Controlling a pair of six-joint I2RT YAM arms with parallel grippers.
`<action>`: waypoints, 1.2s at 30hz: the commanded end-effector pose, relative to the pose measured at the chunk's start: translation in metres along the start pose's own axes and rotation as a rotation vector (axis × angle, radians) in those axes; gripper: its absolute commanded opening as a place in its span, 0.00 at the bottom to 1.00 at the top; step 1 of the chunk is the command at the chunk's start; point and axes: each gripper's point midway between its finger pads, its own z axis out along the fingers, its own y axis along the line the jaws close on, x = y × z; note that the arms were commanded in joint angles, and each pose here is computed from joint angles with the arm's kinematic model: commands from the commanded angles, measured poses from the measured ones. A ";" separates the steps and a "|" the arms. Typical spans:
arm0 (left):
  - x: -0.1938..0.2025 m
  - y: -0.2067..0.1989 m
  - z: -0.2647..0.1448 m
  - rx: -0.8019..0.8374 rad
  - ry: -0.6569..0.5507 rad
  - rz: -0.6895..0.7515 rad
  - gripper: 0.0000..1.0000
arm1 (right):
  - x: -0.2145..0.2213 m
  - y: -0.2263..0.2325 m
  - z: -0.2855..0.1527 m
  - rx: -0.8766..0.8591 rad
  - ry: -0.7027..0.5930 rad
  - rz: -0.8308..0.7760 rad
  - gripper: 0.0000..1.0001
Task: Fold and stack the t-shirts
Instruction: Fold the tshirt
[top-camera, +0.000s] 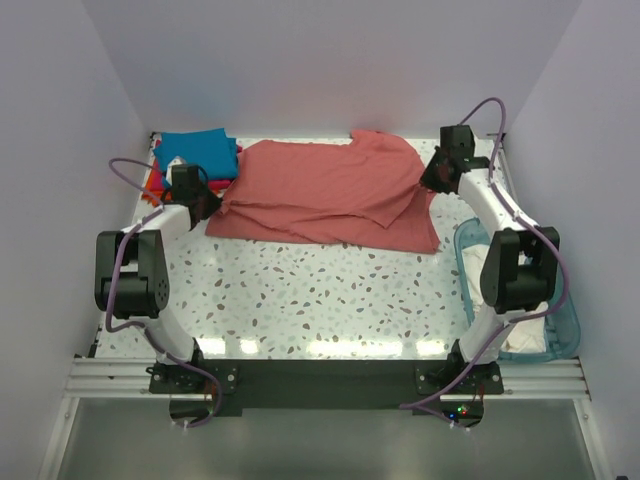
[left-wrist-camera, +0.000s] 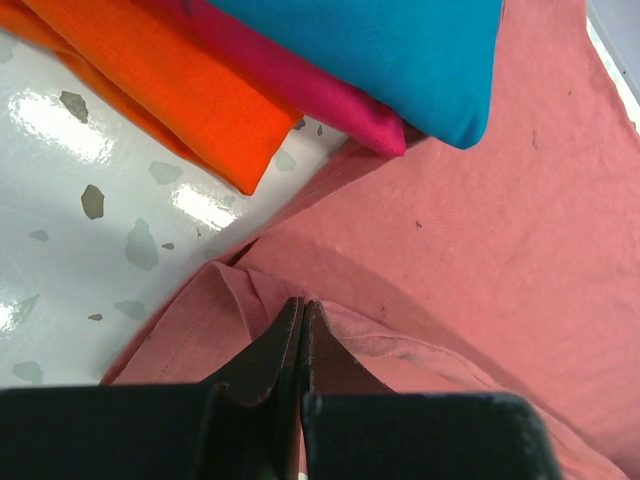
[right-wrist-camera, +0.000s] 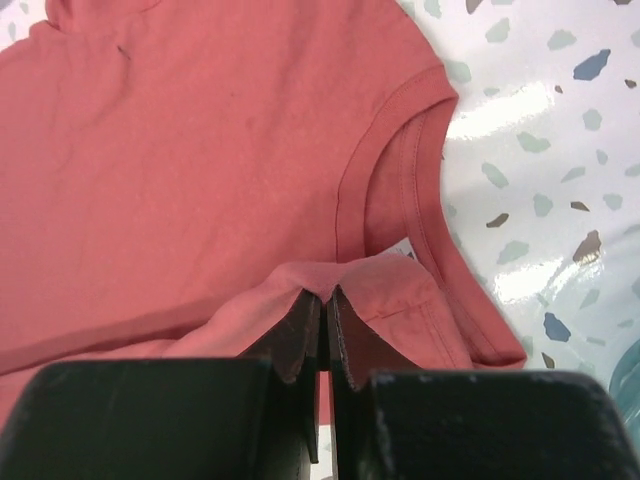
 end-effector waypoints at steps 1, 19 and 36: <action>-0.027 -0.013 -0.002 0.020 -0.074 0.020 0.00 | -0.026 0.016 -0.002 -0.048 -0.053 -0.012 0.00; -0.025 -0.010 0.028 -0.014 -0.023 0.055 0.25 | -0.043 0.034 0.059 -0.040 0.011 -0.071 0.14; -0.011 0.040 -0.061 -0.144 -0.173 -0.054 0.66 | 0.030 0.025 0.014 -0.064 0.056 -0.093 0.49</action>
